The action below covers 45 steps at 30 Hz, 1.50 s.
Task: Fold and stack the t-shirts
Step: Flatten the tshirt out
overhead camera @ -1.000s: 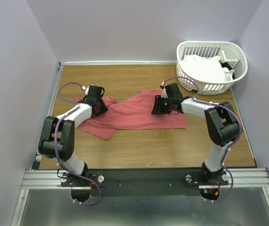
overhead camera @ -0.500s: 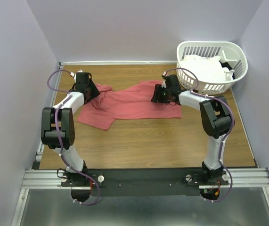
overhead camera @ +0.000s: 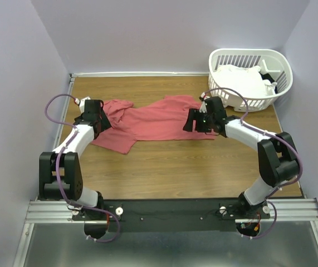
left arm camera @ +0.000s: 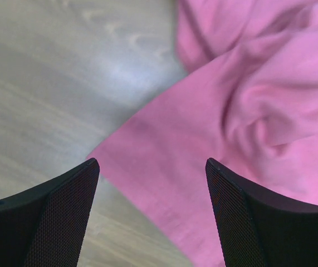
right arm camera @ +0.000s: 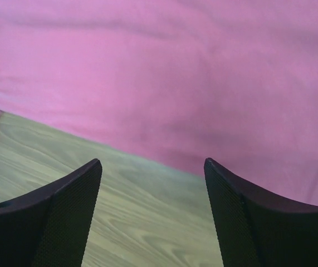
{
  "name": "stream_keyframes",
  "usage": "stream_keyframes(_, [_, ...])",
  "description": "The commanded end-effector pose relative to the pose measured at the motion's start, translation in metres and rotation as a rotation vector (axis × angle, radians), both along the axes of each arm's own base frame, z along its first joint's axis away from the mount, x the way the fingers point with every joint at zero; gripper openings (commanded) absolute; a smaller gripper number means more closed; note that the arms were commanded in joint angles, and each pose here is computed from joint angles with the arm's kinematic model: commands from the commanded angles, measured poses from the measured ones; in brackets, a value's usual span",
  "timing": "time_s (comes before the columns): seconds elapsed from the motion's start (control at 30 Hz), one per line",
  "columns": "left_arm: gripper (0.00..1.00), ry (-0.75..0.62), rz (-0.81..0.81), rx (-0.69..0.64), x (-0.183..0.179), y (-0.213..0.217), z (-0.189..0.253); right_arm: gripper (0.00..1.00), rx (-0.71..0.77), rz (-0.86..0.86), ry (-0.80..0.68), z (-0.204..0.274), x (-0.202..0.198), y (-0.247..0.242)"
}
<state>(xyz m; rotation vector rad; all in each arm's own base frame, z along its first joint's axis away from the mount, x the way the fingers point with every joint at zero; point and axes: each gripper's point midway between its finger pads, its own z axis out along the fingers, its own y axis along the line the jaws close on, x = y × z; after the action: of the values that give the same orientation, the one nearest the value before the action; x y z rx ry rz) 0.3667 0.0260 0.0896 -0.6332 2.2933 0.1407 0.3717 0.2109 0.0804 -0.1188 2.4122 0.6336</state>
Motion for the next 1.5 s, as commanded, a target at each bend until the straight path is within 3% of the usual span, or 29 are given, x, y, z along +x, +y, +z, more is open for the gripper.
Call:
stream_keyframes(0.0, [0.85,0.068,0.026,0.031,-0.016,0.011,-0.017,0.82,-0.108,-0.091,0.032,-0.015,-0.024,-0.032])
stream_keyframes(0.37, [0.77,0.194,-0.011,0.036,-0.017,0.040,-0.057,0.81,-0.136,-0.162,-0.059,0.011,-0.037,-0.055])
stream_keyframes(0.77, [0.64,0.345,-0.092,-0.077,-0.039,0.021,-0.107,0.80,-0.147,-0.199,-0.084,0.018,-0.034,-0.061])
stream_keyframes(1.0, [0.40,0.378,-0.101,-0.104,-0.048,0.015,-0.117,0.80,-0.142,-0.208,-0.103,0.025,-0.031,-0.062])
stream_keyframes(1.07, [0.30,0.379,-0.101,-0.109,-0.049,0.015,-0.117,0.80,-0.155,-0.211,-0.101,0.022,-0.032,-0.064])
stream_keyframes(1.2, [0.00,0.348,-0.120,-0.133,-0.047,0.009,-0.110,0.80,-0.194,-0.253,-0.095,0.015,-0.032,-0.074])
stream_keyframes(1.33, [0.00,0.278,-0.108,-0.129,-0.044,0.010,-0.089,0.79,-0.259,-0.331,-0.063,0.001,-0.033,-0.095])
stream_keyframes(1.47, [0.00,0.117,-0.030,-0.088,-0.039,0.025,-0.042,0.75,-0.273,-0.413,-0.002,-0.016,-0.035,-0.114])
